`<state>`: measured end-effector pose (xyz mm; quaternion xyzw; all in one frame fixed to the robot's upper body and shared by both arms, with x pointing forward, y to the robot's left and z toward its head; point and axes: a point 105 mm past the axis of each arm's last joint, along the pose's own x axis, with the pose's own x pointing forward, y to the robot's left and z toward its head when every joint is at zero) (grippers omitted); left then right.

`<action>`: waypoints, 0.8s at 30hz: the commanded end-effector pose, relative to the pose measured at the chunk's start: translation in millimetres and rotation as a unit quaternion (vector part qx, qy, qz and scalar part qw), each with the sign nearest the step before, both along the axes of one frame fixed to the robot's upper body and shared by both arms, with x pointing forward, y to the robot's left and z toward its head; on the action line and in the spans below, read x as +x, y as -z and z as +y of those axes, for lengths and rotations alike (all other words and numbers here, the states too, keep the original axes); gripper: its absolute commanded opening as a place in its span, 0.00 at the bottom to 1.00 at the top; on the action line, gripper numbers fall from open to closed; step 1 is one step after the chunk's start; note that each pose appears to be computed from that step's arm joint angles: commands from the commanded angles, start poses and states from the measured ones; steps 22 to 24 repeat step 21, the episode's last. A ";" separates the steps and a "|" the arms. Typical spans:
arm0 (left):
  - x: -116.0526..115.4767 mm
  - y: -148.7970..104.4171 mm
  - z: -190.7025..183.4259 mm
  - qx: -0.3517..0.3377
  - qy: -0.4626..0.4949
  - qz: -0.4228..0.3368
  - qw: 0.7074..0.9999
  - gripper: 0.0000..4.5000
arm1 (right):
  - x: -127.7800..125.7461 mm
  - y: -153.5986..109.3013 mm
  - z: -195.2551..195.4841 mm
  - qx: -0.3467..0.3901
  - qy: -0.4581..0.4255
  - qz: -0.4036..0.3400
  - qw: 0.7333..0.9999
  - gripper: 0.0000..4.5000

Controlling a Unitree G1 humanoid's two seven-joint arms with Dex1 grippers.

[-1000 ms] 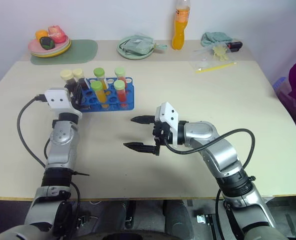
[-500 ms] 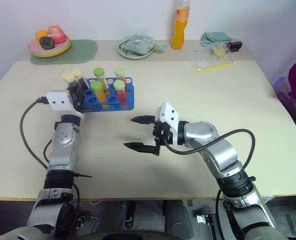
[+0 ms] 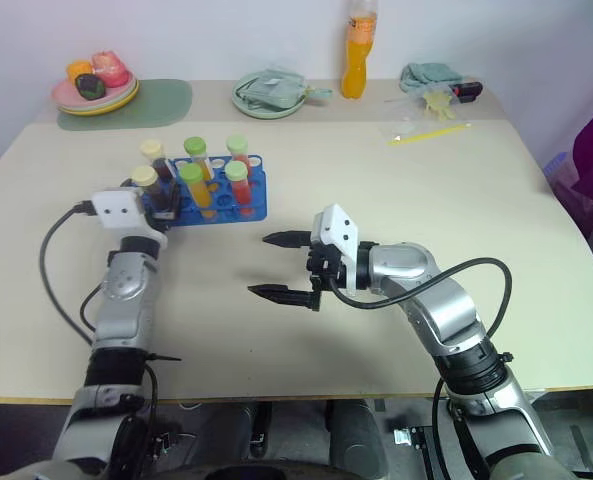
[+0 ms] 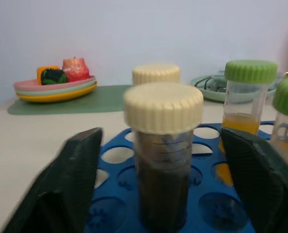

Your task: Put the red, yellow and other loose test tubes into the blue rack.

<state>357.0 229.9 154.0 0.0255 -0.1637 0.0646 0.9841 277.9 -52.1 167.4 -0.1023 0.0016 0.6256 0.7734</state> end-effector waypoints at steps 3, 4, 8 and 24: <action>-59.5 -30.2 38.5 0.038 0.038 0.003 0.999 0.83 | 28.2 -26.7 -63.2 0.016 0.101 -0.024 0.994 0.97; -70.1 -28.4 43.3 0.054 0.054 0.026 0.997 0.83 | 33.6 -26.8 -79.6 0.011 0.126 -0.022 0.992 0.97; -96.5 -19.6 56.9 0.094 0.086 0.094 0.987 0.83 | 46.1 -22.2 -126.5 -0.013 0.193 -0.018 0.981 0.97; -128.3 -2.8 74.9 0.104 0.069 0.155 0.980 0.83 | 55.8 3.1 -177.4 -0.053 0.245 0.005 0.968 0.97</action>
